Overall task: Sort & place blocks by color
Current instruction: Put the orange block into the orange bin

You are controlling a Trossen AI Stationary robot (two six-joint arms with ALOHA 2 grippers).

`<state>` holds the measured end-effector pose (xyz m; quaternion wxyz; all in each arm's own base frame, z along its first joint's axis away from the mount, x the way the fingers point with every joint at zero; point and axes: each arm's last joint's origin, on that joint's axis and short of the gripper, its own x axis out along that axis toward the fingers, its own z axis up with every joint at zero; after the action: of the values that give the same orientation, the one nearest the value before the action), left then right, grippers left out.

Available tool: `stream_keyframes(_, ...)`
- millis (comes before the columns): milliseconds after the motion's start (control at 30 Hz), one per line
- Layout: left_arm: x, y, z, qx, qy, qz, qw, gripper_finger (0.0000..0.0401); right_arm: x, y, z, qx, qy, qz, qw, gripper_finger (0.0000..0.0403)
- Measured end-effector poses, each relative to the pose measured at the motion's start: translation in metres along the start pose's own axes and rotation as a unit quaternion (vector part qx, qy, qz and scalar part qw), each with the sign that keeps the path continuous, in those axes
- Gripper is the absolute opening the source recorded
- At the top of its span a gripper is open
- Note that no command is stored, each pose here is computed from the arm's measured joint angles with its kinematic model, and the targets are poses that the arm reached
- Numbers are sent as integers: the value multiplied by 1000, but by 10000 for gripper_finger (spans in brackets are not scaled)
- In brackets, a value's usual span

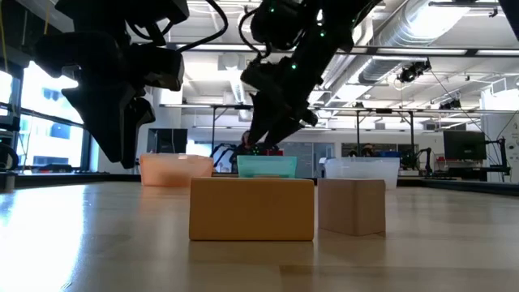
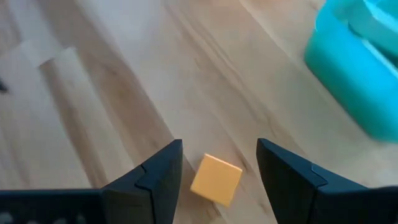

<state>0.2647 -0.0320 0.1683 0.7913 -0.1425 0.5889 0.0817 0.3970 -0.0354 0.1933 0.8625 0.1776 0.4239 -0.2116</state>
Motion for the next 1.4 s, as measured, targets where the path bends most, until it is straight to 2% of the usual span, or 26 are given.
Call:
stream_keyframes(200,0,0,1,0,-4,-2,1000,200,14,-2,-7,59,18,-22,998,193)
stream_keyframes(467,0,-1,1,0,-8,-4,1000,200,30,-2,-16,78,40,-27,996,193)
stream_keyframes(833,0,0,2,-1,-9,-4,1000,200,52,-3,-29,72,79,-30,994,191)
stream_keyframes(933,0,0,2,5,-10,-4,1000,200,53,-3,-30,68,78,-33,994,173)
stream_keyframes(1100,0,0,2,7,-11,-5,1000,200,52,-2,-30,47,84,-22,995,107)
stream_keyframes(1300,0,-1,3,22,-14,-6,1000,200,50,0,-30,19,88,-6,996,106)
stream_keyframes(1400,0,-2,6,47,-30,-11,998,200,41,4,-27,9,84,15,996,106)
